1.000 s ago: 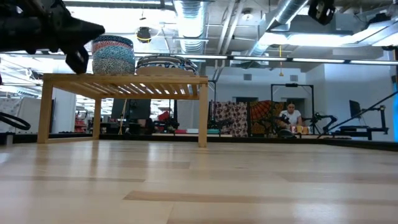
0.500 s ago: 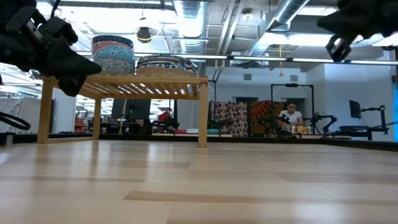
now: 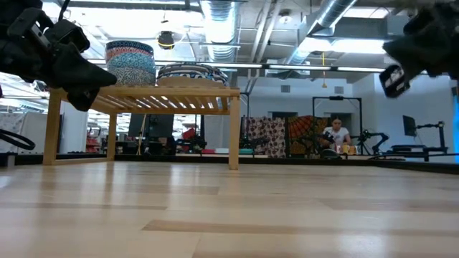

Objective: Place and stack bowls onto a shelf
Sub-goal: Return to Home Position

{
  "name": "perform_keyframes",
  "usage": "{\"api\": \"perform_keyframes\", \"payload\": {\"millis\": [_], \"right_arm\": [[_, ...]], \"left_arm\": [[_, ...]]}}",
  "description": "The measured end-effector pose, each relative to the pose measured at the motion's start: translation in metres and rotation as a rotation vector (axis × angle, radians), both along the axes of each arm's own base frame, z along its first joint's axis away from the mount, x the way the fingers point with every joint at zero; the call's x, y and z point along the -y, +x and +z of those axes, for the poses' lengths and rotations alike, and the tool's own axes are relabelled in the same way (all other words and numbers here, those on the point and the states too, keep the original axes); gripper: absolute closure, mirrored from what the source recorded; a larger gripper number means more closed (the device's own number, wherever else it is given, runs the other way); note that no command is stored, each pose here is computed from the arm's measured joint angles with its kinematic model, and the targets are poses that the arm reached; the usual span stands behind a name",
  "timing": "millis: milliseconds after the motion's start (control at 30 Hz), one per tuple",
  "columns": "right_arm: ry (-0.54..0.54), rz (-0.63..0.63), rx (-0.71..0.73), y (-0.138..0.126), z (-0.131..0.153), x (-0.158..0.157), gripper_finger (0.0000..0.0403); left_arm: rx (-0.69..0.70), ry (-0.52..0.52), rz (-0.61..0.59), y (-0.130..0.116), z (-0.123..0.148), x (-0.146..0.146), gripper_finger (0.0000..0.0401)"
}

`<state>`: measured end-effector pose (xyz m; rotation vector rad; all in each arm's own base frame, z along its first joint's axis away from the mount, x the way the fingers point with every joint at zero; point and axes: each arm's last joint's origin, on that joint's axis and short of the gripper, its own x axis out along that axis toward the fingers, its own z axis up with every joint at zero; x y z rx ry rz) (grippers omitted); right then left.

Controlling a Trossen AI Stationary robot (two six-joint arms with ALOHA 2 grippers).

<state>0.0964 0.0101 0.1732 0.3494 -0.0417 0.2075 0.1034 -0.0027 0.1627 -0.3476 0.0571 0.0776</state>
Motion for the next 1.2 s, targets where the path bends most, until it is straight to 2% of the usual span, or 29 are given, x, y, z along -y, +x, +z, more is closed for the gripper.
{"api": "perform_keyframes", "payload": {"millis": [133, 400, 567, 900, 1200], "right_arm": [[-0.052, 0.005, -0.006, 0.0, -0.0016, -0.0013, 0.0381], [-0.057, 0.004, -0.018, 0.0002, -0.0028, -0.0011, 0.035], [-0.057, 0.004, -0.02, 0.0003, -0.0031, -0.0011, 0.0349], [-0.055, 0.013, 0.009, -0.0003, -0.0007, -0.0018, 0.0347], [-0.058, 0.013, -0.026, 0.0007, -0.0039, -0.0018, 0.0347]], "left_arm": [[0.011, 0.002, -0.008, -0.0008, 0.0009, 0.0002, 0.0401], [0.052, -0.001, -0.018, -0.0026, 0.0029, 0.0003, 0.0401], [0.118, -0.006, -0.093, -0.0066, 0.0082, 0.002, 0.0401], [0.106, -0.005, -0.113, -0.0066, 0.0068, 0.0028, 0.0401], [0.079, -0.007, -0.121, -0.0045, 0.0045, 0.0036, 0.0401]]}}
